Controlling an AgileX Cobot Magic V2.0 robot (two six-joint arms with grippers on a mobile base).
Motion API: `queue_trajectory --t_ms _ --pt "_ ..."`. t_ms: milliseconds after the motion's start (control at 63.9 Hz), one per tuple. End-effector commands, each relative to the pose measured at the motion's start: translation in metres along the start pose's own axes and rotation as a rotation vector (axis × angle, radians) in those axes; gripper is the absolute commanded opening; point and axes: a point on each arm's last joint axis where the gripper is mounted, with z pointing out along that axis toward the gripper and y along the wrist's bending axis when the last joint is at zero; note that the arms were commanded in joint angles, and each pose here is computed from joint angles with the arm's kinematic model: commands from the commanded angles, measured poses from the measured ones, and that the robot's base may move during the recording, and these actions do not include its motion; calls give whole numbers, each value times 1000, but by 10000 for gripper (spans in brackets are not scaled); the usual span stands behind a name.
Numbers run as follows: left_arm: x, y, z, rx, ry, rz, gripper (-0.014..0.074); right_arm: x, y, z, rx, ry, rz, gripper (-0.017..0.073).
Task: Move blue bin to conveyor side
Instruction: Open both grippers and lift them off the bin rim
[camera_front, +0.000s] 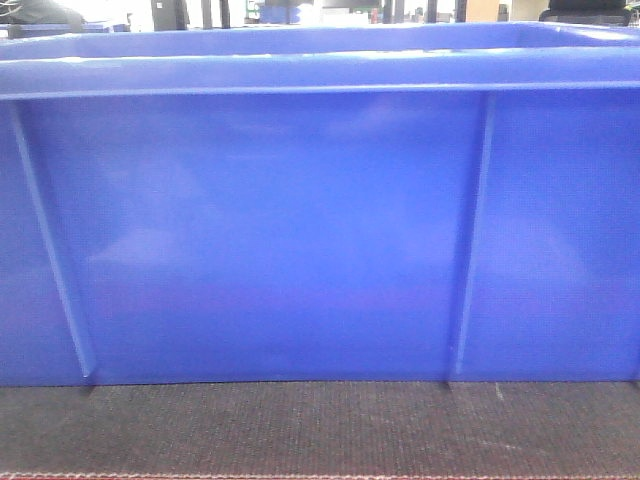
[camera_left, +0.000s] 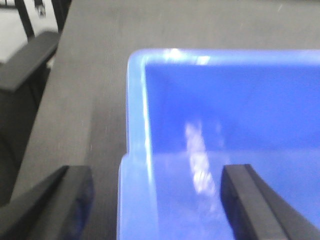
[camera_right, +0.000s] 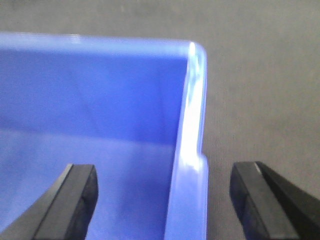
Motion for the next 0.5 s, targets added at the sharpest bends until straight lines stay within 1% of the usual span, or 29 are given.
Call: queue_trajectory --t_ms 0,63,78,94,125,156,203,219,282,422,485 --pt "-19 -3 -25 12 -116 7 293 -20 3 -23 -5 -62 -21 383" --pt "-27 -3 -43 15 -170 7 179 -30 4 -37 -7 -77 -21 274" --pt "-29 -3 -47 16 -183 7 134 -32 4 -40 -7 -80 -21 242" --pt "-30 -3 -51 17 -193 7 104 -35 5 -45 -8 -85 -21 192" --pt "-34 -3 -63 19 -231 7 16 -41 5 -56 -9 -95 -22 86" --pt "-37 -4 -72 21 -262 7 -44 -46 6 -64 -10 -107 -22 0" --pt "-40 -4 -85 24 -305 7 -10 -51 7 -75 -13 -124 -22 -97" --pt "-42 -4 -88 25 -319 7 -3 -54 7 -79 -14 -134 -22 -111" --pt "-46 -4 -103 29 -377 7 11 -61 8 -97 -20 -175 -21 -68" --pt "-49 -4 -131 31 -459 13 15 -68 9 -128 -29 -263 -21 -70" --pt "-49 -4 -142 31 -472 13 15 -65 9 -139 -28 -246 -22 -70"
